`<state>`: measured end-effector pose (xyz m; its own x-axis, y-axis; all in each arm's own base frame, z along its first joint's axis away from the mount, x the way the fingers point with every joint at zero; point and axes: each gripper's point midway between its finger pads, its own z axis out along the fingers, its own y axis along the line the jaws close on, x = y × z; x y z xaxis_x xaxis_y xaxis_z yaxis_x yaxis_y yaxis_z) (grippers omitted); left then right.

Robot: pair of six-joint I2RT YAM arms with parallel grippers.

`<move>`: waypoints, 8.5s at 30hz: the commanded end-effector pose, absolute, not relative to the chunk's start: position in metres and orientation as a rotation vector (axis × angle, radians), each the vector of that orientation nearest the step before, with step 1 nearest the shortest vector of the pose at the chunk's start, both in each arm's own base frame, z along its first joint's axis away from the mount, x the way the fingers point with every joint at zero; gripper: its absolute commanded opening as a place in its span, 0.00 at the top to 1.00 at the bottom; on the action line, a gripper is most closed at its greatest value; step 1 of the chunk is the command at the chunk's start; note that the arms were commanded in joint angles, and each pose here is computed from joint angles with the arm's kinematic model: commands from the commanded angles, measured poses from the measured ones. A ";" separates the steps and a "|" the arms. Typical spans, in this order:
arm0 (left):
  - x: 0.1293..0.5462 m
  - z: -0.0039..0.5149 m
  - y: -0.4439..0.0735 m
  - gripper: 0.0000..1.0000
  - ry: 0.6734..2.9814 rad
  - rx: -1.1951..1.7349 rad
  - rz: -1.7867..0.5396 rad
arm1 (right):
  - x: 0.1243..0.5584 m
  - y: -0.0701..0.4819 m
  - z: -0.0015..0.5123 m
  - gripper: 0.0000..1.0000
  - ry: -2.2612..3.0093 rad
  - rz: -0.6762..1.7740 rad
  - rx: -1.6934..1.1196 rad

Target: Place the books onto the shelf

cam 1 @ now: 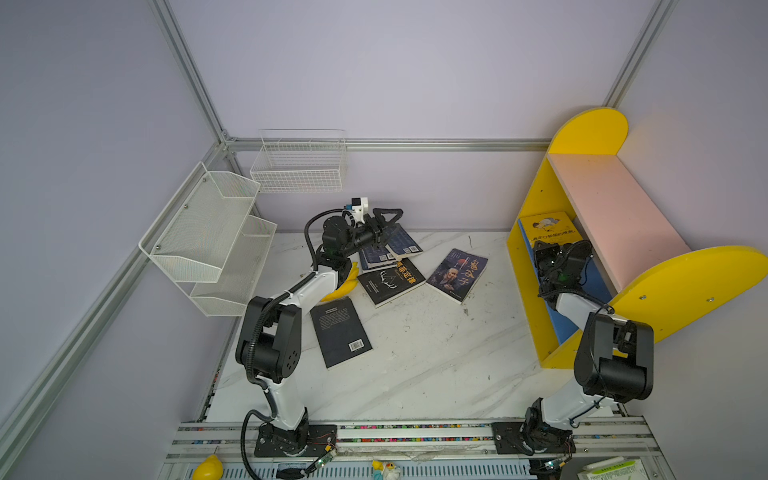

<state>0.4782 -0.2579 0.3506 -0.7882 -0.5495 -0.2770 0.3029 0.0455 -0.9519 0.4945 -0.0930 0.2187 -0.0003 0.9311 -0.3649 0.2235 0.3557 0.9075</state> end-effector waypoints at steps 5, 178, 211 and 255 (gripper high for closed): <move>0.473 0.357 -0.253 0.26 1.688 -0.214 -1.825 | 0.496 -0.106 0.229 0.49 1.445 0.756 1.155; 0.479 0.335 -0.228 0.23 1.623 -0.330 -1.856 | 0.490 -0.126 0.213 0.81 1.553 0.605 1.185; 0.473 0.330 -0.226 0.23 1.628 -0.349 -1.852 | 0.466 -0.095 0.263 1.00 1.647 0.655 0.952; 0.463 0.325 -0.225 0.22 1.625 -0.351 -1.888 | 0.489 -0.075 0.199 0.40 1.541 0.945 1.283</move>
